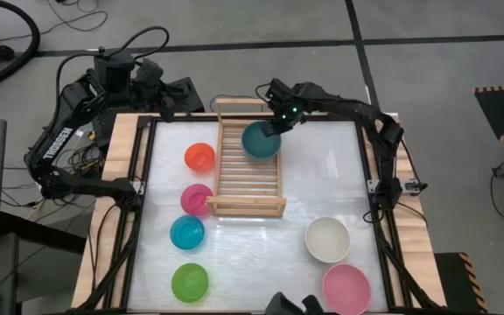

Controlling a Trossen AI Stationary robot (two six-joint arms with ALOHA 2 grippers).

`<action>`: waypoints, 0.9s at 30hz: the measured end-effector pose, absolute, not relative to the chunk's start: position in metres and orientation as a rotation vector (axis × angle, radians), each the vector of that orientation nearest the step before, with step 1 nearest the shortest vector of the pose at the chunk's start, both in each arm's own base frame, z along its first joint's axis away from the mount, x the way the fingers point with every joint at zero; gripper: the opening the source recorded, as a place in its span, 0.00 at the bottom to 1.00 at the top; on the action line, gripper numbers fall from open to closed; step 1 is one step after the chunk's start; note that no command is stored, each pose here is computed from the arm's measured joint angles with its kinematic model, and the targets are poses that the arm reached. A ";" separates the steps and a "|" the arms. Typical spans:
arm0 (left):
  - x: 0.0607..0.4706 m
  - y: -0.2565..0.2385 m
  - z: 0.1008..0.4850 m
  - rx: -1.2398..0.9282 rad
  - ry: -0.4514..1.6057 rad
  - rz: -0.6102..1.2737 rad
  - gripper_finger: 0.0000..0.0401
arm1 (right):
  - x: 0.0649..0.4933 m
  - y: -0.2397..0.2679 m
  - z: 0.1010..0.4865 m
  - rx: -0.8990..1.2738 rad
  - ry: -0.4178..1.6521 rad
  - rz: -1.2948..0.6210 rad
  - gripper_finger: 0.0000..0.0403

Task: Place and stack bowls onto a shelf
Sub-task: Stack the right green bowl on the blue bowl on the shelf

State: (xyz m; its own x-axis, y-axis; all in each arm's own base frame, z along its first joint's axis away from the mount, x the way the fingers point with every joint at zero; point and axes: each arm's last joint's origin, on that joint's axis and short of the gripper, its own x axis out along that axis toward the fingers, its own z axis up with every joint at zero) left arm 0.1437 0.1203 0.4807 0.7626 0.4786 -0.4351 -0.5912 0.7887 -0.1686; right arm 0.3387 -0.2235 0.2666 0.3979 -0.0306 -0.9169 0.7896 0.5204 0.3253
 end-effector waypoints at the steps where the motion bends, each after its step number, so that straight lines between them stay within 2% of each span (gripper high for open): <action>1: 0.144 0.120 0.481 -0.306 0.386 0.591 0.27 | 0.338 -0.223 0.273 0.874 1.025 -0.619 0.08; 6: 0.144 0.120 0.481 -0.301 0.386 0.591 0.27 | 0.332 -0.221 0.300 0.818 0.944 -0.640 0.12; 11: 0.144 0.119 0.480 -0.302 0.398 0.567 0.27 | 0.328 -0.210 0.308 0.784 0.980 -0.562 0.10; 14: 0.149 0.120 0.478 -0.327 0.408 0.483 0.27 | 0.317 -0.182 0.327 0.782 1.050 -0.409 0.07; 18: 0.163 0.125 0.470 -0.360 0.445 0.360 0.27 | 0.294 -0.135 0.352 0.737 1.190 -0.368 0.07; 23: 0.201 0.131 0.445 -0.347 0.599 0.260 0.27 | 0.273 -0.063 0.374 0.635 1.335 -0.412 0.16; 27: 0.237 0.135 0.425 -0.313 0.674 0.192 0.27 | 0.268 -0.015 0.382 0.611 1.289 -0.413 0.29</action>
